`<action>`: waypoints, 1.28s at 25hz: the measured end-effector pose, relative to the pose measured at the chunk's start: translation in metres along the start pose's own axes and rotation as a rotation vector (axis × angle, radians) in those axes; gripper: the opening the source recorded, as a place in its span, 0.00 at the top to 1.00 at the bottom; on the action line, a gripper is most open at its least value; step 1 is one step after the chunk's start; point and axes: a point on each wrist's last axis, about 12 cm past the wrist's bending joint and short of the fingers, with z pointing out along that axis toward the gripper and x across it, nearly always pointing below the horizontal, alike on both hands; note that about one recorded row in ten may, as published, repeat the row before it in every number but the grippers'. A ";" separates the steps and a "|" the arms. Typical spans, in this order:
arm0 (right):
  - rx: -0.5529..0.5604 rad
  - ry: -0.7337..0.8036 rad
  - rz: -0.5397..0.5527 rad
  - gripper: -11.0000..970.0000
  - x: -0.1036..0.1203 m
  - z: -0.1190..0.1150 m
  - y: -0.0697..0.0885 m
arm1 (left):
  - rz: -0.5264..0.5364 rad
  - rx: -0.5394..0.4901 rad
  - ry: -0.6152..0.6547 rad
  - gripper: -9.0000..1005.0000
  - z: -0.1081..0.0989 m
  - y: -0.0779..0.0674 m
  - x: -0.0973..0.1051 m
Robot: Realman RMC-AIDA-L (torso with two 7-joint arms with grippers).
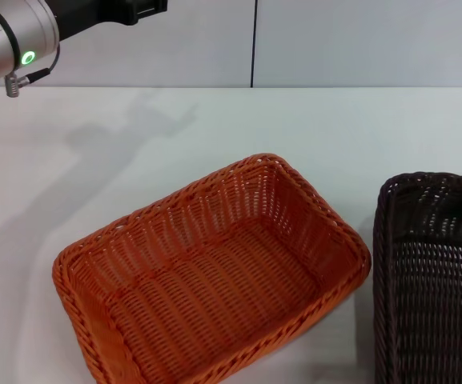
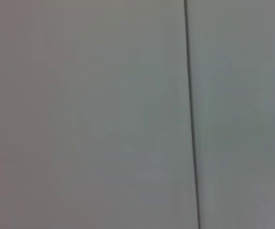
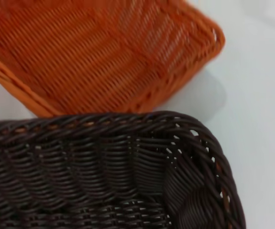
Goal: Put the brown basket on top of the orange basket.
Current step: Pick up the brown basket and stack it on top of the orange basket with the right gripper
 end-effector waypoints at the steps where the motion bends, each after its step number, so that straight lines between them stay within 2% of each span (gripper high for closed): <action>1: -0.007 -0.017 -0.003 0.78 -0.001 -0.004 0.002 | -0.001 -0.003 -0.001 0.15 0.000 0.001 0.000; 9: -0.043 -0.184 -0.037 0.83 -0.007 -0.028 0.010 | -0.001 -0.014 0.003 0.15 0.001 0.005 0.001; 19: -0.041 -0.311 -0.080 0.85 -0.015 -0.038 0.012 | 0.006 -0.026 0.000 0.15 0.001 0.009 0.001; 26: -0.037 -0.342 -0.118 0.85 -0.026 -0.032 0.011 | 0.010 -0.029 -0.002 0.15 0.002 0.010 0.001; 32: 0.025 -0.368 -0.114 0.85 -0.035 -0.024 0.003 | -0.002 -0.029 0.011 0.15 0.004 0.010 0.005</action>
